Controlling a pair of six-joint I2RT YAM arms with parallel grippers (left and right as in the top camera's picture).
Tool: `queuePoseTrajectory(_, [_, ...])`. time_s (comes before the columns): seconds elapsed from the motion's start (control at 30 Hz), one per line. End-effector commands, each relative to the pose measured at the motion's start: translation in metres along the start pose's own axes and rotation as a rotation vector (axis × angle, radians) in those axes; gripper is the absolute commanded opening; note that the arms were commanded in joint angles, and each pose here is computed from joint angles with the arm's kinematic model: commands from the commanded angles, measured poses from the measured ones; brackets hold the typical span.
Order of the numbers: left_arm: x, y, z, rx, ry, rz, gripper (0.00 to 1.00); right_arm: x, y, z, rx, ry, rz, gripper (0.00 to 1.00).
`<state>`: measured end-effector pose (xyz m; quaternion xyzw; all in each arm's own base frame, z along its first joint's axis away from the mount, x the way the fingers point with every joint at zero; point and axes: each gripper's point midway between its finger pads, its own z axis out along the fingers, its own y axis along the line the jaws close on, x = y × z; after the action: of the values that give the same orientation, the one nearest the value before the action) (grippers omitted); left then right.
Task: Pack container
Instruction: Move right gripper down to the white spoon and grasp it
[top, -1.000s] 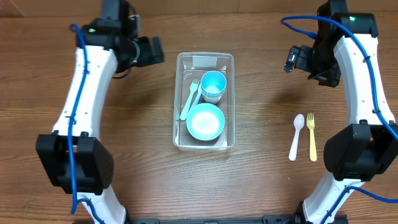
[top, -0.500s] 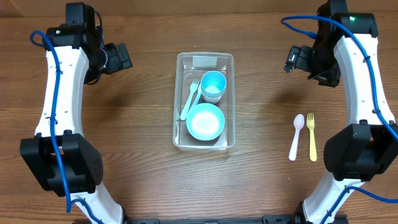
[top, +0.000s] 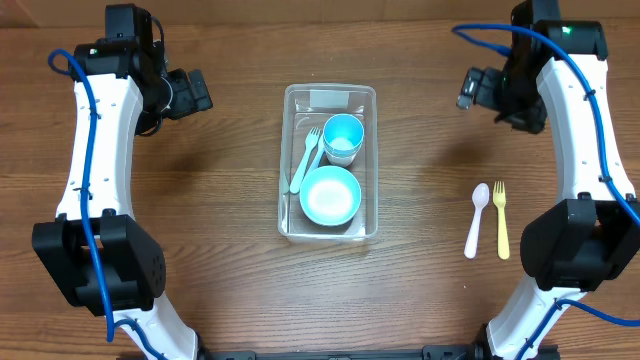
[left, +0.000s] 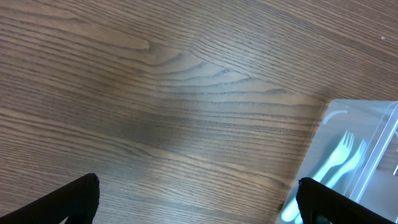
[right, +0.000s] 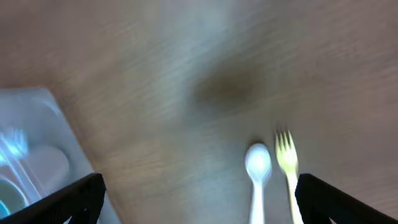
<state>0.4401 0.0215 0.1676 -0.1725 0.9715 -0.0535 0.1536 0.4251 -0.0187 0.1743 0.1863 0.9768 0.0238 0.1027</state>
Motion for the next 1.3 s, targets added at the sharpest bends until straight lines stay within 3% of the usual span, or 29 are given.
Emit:
queuePoseTrajectory(0.0, [-0.007, -0.001, -0.002, -0.001, -0.019, 0.017, 1.00, -0.020, 0.007, -0.024, -0.036, -0.120, -0.005, 1.00])
queuePoseTrajectory(0.23, [-0.007, -0.001, -0.002, -0.001, -0.019, 0.017, 1.00, -0.007, 0.016, -0.023, -0.096, -0.062, -0.008, 1.00])
queuePoseTrajectory(0.33, [-0.007, -0.001, -0.002, -0.001, -0.019, 0.017, 1.00, 0.017, 0.003, -0.022, -0.060, 0.040, -0.092, 1.00])
queuePoseTrajectory(0.5, [-0.007, -0.001, -0.002, -0.001, -0.019, 0.017, 1.00, 0.052, -0.031, -0.028, 0.081, 0.182, -0.057, 1.00])
queuePoseTrajectory(0.63, [-0.007, -0.001, -0.002, -0.001, -0.019, 0.017, 1.00, 0.062, -0.033, -0.049, 0.074, 0.149, -0.021, 1.00])
queuePoseTrajectory(0.7, [-0.007, -0.001, -0.002, -0.001, -0.019, 0.017, 1.00, 0.096, -0.043, -0.083, 0.055, 0.082, -0.015, 1.00])
queuePoseTrajectory(0.8, [-0.007, -0.001, -0.002, -0.001, -0.019, 0.017, 1.00, 0.131, -0.054, -0.088, 0.037, 0.023, -0.017, 1.00])
queuePoseTrajectory(0.9, [-0.007, -0.001, -0.002, -0.001, -0.019, 0.017, 1.00, 0.151, -0.060, -0.057, 0.016, -0.017, -0.017, 1.00])
queuePoseTrajectory(1.03, [-0.007, -0.001, -0.002, -0.001, -0.019, 0.017, 1.00, 0.174, -0.049, 0.005, -0.063, 0.092, -0.010, 1.00])
queuePoseTrajectory(1.27, [-0.007, -0.001, -0.002, -0.001, -0.019, 0.017, 1.00, 0.178, -0.073, 0.089, 0.119, 0.266, 0.036, 1.00])
